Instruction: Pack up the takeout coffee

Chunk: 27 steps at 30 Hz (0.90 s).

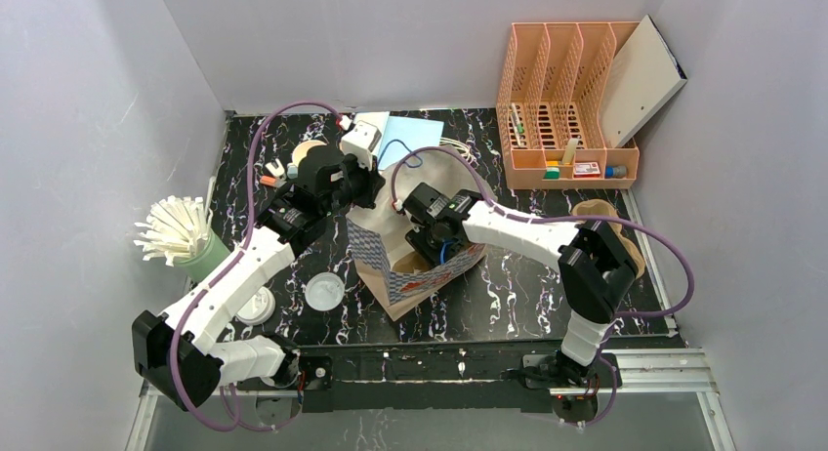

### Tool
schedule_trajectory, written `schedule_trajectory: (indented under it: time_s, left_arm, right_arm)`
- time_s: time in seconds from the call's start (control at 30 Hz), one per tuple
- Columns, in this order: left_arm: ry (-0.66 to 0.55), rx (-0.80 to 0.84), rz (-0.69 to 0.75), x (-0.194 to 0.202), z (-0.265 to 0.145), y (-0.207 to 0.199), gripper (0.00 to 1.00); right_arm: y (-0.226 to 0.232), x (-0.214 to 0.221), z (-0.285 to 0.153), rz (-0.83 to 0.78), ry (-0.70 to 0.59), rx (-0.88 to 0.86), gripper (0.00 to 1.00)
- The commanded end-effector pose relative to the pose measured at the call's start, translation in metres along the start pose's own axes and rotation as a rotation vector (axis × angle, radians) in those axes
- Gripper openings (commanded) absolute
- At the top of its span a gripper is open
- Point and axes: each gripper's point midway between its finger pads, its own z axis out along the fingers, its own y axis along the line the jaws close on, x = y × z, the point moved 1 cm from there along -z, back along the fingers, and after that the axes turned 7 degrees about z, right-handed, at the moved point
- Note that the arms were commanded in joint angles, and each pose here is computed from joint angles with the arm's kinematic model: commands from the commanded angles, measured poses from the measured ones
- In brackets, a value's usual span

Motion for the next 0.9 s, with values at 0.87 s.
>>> schedule_trajectory:
  time_s: [0.87]
  left_arm:
    - [-0.132, 0.0, 0.009, -0.026, -0.008, -0.001, 0.0]
  right_arm:
    - [-0.009, 0.037, 0.046, 0.02, 0.075, 0.034, 0.43]
